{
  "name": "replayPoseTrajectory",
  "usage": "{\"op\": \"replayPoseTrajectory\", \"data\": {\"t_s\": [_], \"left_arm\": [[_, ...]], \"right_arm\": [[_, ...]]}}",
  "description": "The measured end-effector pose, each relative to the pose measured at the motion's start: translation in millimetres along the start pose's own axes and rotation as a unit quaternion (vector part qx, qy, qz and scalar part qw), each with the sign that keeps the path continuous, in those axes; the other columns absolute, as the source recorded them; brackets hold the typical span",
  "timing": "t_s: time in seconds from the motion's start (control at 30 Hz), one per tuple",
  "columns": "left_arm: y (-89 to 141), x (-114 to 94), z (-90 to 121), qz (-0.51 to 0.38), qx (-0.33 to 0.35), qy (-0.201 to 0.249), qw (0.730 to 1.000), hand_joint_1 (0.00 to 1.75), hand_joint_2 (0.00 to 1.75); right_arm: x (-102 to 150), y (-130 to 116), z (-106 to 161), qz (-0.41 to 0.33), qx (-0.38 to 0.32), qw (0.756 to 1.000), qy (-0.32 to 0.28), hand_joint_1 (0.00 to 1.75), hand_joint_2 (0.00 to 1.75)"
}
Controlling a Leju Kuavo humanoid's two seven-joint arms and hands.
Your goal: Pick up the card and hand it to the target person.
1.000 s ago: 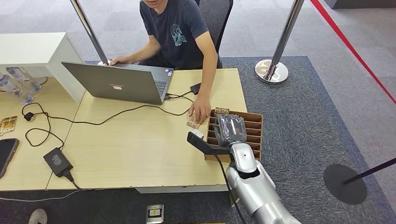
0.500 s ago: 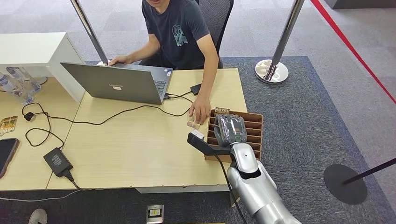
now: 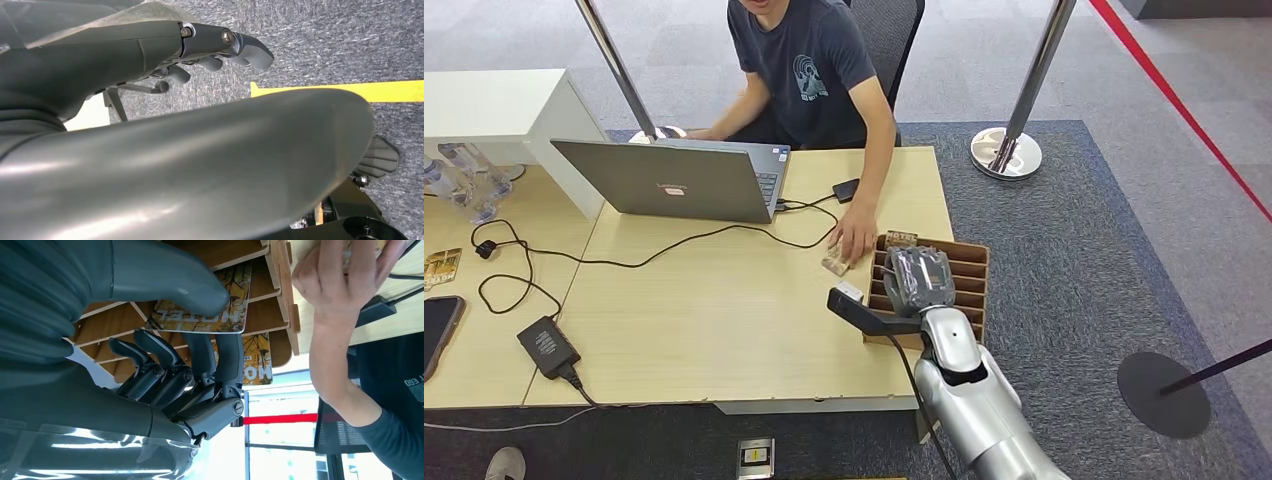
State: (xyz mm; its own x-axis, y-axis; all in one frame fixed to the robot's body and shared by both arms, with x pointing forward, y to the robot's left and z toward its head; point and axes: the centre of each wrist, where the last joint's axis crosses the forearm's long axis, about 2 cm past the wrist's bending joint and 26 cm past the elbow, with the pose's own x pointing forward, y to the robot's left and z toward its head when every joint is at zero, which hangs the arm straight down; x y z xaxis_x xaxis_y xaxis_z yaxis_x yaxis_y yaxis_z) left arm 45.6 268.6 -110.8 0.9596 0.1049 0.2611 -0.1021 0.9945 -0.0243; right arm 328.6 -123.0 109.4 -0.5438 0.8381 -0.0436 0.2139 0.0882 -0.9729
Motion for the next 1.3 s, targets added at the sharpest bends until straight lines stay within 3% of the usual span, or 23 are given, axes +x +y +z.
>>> {"op": "replayPoseTrajectory", "data": {"t_s": [0.23, 0.53, 1.3], "left_arm": [[0, 0, 0, 0.001, 0.000, 0.000, 1.000, 0.00, 0.00], [0, 0, 0, 0.007, 0.001, -0.003, 1.000, 0.00, 0.00], [-2, 0, 0, 0.012, 0.000, -0.004, 1.000, 0.00, 0.00]], "right_arm": [[-2, -4, 8, 0.001, -0.008, 1.000, -0.004, 1.75, 1.75], [-9, -26, 15, 0.008, -0.047, 0.999, -0.019, 1.75, 1.75], [-10, -93, -8, 0.012, -0.146, 0.985, -0.091, 1.75, 1.75]]}}
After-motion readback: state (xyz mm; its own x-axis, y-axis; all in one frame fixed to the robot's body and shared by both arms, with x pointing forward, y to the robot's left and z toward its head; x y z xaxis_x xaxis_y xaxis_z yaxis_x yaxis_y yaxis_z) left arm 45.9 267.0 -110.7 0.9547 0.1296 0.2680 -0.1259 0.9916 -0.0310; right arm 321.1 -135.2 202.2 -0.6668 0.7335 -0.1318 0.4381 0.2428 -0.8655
